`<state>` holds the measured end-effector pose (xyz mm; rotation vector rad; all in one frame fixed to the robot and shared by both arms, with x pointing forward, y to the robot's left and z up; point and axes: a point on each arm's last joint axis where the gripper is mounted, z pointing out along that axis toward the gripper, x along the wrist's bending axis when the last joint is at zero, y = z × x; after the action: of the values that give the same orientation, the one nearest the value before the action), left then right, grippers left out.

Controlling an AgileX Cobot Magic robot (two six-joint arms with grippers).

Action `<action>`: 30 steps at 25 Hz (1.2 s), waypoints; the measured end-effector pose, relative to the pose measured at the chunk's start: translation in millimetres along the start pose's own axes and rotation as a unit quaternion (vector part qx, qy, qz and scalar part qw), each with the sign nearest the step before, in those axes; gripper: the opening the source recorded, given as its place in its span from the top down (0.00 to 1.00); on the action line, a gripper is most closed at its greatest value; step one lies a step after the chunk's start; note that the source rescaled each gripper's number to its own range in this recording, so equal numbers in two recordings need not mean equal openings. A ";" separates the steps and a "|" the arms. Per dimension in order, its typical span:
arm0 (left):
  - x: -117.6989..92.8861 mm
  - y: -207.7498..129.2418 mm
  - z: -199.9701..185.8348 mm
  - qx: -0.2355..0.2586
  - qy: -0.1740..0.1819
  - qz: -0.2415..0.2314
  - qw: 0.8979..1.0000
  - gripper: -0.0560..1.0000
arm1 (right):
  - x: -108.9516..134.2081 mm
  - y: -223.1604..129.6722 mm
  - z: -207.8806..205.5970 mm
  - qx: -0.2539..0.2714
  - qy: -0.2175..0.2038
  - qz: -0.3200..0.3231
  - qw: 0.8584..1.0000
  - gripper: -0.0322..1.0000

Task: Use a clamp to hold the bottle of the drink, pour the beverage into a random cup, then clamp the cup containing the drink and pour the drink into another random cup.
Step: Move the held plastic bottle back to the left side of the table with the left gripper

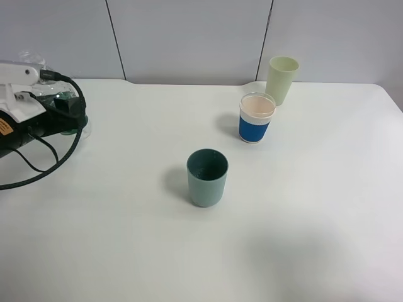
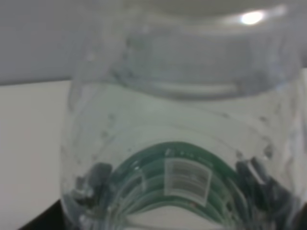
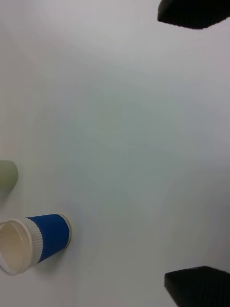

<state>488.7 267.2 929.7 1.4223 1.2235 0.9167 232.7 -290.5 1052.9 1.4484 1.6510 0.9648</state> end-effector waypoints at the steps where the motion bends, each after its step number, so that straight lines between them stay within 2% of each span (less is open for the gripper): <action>1: 0.1 -3.9 1.2 0.002 -0.001 -0.001 1.000 0.90 | 0.0 0.0 0.0 0.000 0.000 0.000 1.000 0.00; 6: 1.0 -23.4 8.5 0.017 -0.006 -0.005 1.000 0.90 | 0.0 0.0 0.0 0.000 0.000 0.000 1.000 0.00; 11: -1.4 -39.5 13.3 0.028 -0.025 0.018 0.999 0.90 | 0.0 0.0 0.0 0.000 0.000 0.000 1.000 0.00; 15: -1.2 -49.1 15.0 0.042 -0.027 0.018 0.999 0.90 | 0.0 0.0 0.0 0.000 0.000 0.000 1.000 0.00; 30: -2.2 -58.3 17.0 0.046 -0.036 0.018 0.998 0.90 | 0.0 0.0 0.0 0.000 0.000 0.000 1.000 0.00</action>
<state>491.9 260.4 869.4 1.5412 1.2029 0.8352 232.7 -290.5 1052.9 1.4484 1.6510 0.9648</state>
